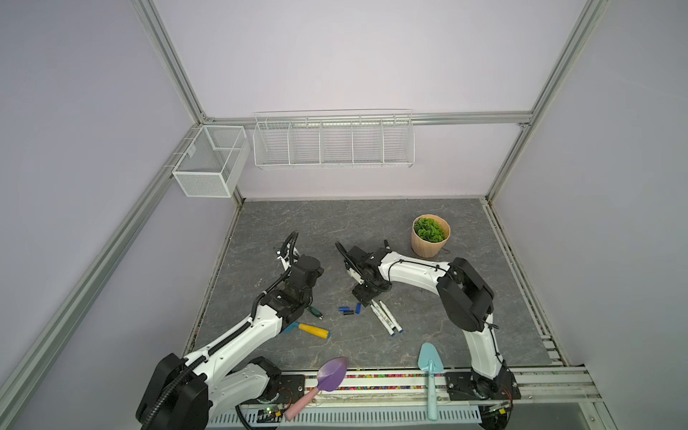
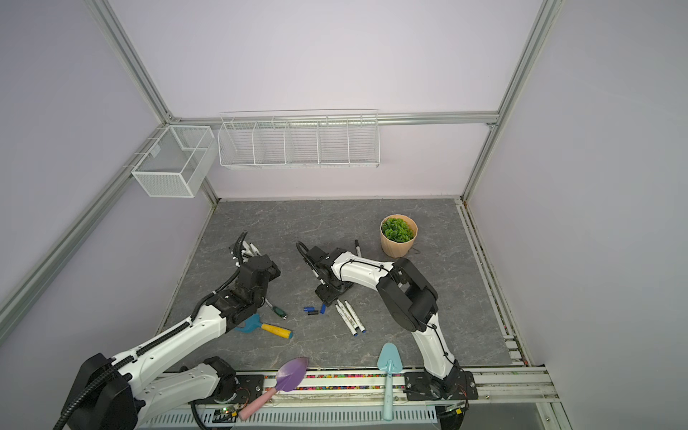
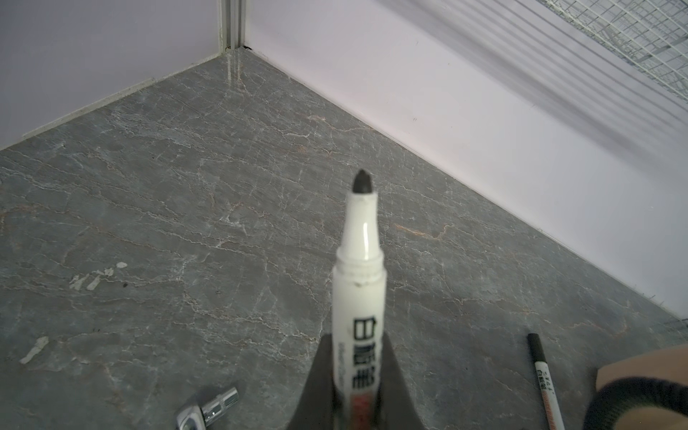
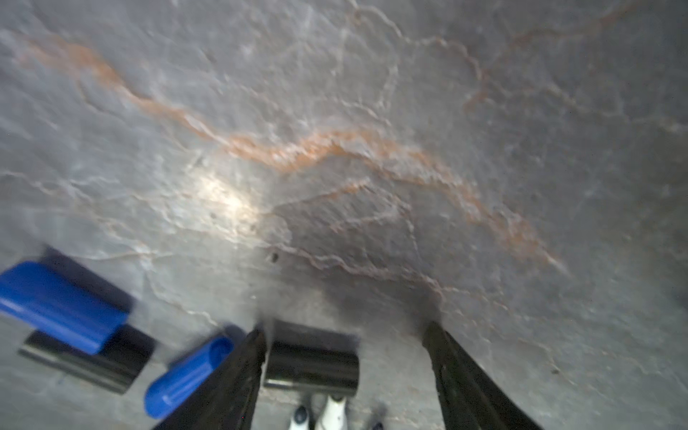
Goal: Insert the pens into the pen caps
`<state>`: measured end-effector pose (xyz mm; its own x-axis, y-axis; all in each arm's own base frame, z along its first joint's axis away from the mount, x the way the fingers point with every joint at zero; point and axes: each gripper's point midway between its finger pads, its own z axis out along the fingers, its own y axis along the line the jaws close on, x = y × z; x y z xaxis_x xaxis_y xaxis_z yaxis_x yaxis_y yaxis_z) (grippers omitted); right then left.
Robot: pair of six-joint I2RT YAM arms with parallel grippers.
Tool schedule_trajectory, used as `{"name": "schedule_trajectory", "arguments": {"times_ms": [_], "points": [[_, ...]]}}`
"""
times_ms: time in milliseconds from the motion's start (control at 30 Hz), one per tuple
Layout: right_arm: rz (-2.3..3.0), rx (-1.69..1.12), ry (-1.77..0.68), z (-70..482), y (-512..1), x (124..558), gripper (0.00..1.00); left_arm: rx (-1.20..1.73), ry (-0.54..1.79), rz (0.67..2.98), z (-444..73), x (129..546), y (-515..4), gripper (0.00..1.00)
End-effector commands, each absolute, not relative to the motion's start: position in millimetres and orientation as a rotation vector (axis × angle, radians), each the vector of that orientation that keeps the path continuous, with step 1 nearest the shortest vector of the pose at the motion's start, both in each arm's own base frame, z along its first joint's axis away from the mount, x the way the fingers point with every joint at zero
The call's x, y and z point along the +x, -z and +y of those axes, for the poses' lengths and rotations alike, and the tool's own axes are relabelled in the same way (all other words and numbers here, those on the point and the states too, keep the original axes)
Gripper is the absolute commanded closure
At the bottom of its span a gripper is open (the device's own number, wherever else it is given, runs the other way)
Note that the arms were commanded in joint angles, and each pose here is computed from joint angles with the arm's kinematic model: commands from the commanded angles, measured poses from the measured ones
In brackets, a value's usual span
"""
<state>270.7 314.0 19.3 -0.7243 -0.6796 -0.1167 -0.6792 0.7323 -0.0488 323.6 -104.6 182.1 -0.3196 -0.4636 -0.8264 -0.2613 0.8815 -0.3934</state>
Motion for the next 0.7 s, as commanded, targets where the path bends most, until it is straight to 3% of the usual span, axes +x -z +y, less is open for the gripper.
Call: {"name": "schedule_trajectory", "arguments": {"times_ms": [0,367,667], "points": [[2.808,-1.091,0.142,287.9,-21.4,268.7,0.27,-0.568,0.227,1.897,-100.2,323.7,-183.0,1.0],[2.823,-0.934,0.193,255.0,-29.3,292.9,0.27,-0.566,0.232,1.898,-101.2,324.0,-183.5,1.0],[2.795,-0.834,-0.129,276.7,-52.9,298.0,0.28,-0.563,0.231,1.905,-102.1,324.5,-180.5,1.0]]}}
